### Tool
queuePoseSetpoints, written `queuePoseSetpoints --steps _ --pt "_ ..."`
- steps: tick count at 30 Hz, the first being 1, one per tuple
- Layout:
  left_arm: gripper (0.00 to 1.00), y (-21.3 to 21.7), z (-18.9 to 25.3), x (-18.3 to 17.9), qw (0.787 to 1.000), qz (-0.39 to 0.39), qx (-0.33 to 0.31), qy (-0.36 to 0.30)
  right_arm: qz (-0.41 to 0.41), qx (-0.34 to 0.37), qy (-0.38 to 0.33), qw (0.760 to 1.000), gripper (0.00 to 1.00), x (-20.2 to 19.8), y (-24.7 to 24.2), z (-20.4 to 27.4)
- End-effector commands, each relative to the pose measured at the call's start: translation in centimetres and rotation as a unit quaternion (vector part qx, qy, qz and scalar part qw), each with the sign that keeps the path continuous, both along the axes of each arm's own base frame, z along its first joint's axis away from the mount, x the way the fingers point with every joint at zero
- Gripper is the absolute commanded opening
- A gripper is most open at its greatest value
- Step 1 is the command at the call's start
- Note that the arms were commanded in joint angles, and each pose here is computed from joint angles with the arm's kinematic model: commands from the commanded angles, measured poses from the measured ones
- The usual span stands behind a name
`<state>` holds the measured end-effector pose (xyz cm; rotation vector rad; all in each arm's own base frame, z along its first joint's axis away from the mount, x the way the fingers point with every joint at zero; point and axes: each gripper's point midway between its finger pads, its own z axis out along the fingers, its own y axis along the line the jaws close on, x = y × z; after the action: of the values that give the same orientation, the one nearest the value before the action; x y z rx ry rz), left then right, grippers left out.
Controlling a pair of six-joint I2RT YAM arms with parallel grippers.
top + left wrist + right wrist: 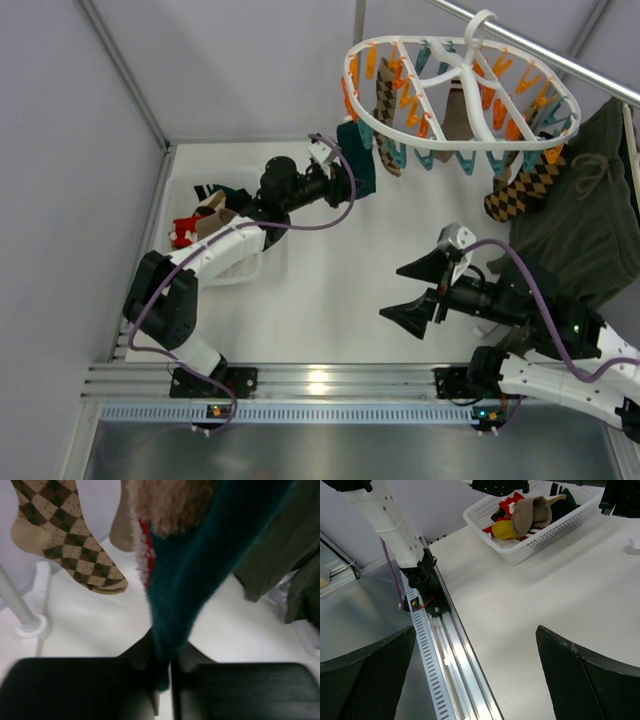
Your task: Remove the socks clipped to the hanger
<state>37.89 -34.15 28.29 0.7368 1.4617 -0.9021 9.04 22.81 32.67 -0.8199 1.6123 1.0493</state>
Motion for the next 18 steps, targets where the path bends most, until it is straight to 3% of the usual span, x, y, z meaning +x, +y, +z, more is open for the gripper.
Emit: queuePoseSetpoints --steps 1,3,10,13,18 --pt "0.06 -0.4 4.2 -0.1 0.997 0.014 -0.034 -0.062 -0.013 0.041 -0.009 0.999 0.99 -0.1 -1.1 2.9" --pt "0.01 -1.2 4.6 -1.4 0.997 0.024 -0.033 -0.071 -0.042 0.062 -0.010 0.997 1.00 0.5 -1.7 4.3" --pt "0.00 -2.0 5.3 -6.2 0.988 0.127 -0.041 -0.077 -0.091 0.142 -0.021 0.985 0.99 1.3 -3.7 10.9" --pt "0.00 -4.0 5.4 -10.5 0.989 0.118 -0.050 -0.067 -0.090 0.155 -0.020 0.984 1.00 1.1 -4.0 13.1" --pt "0.00 -4.6 5.2 -13.2 0.983 0.167 -0.048 -0.057 -0.112 0.142 -0.009 0.983 0.99 1.8 -4.0 14.7"
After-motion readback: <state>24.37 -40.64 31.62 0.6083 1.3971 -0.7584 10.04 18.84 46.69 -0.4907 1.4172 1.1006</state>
